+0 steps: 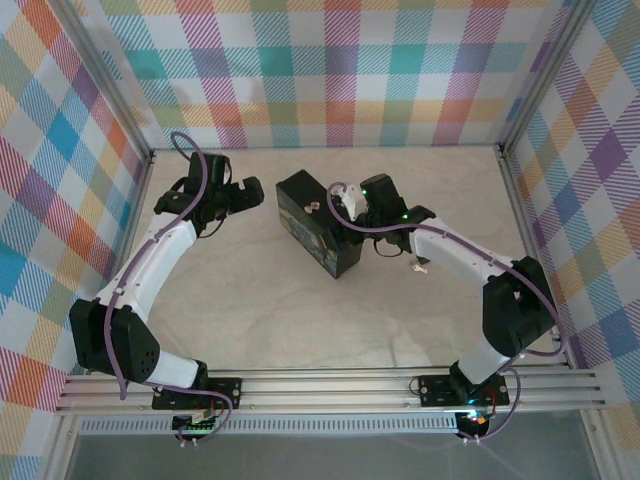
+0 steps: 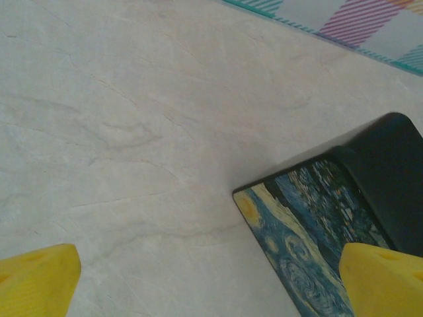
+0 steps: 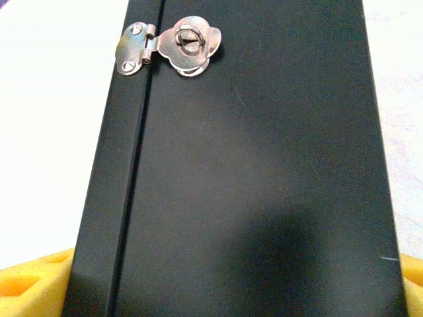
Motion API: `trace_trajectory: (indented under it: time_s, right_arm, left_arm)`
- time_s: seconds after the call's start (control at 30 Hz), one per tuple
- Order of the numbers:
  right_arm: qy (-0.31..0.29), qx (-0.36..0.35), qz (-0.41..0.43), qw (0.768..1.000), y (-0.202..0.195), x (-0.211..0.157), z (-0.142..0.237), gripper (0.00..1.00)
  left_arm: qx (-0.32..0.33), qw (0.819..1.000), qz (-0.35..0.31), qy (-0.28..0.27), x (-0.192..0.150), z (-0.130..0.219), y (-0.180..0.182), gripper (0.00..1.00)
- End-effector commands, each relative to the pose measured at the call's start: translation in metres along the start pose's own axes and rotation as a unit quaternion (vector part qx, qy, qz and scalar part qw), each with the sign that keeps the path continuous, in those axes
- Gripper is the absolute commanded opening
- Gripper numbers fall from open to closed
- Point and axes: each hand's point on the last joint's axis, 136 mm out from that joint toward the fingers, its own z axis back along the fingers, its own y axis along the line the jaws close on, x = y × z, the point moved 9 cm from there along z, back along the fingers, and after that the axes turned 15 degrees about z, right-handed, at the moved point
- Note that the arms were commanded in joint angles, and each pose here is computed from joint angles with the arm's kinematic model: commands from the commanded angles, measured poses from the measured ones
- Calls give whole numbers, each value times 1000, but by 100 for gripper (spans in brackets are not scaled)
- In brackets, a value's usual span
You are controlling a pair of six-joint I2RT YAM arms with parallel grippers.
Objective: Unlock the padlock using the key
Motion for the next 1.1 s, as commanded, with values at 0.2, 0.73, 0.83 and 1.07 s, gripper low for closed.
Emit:
trace_trajectory:
  time_s: [0.2,0.73,0.83,1.07]
  right_arm:
    - [-148,95,-284,943,-24,-15,11,77]
    - [-148,86,-427,888,-19,-71,-57,88]
    - [-122,73,-414,899,-18,-73,-62,94]
    - [-68,44,-352,932,-18,-81,-62,100]
  left_arm:
    - [-14,991,-68,110,-34,-34,-23,100]
    - [-12,993,-71,89,-24,-49,-48,100]
    - [-10,994,-77,82,-19,-46,-51,100]
    - [-13,992,-87,89,-19,-49,-54,100]
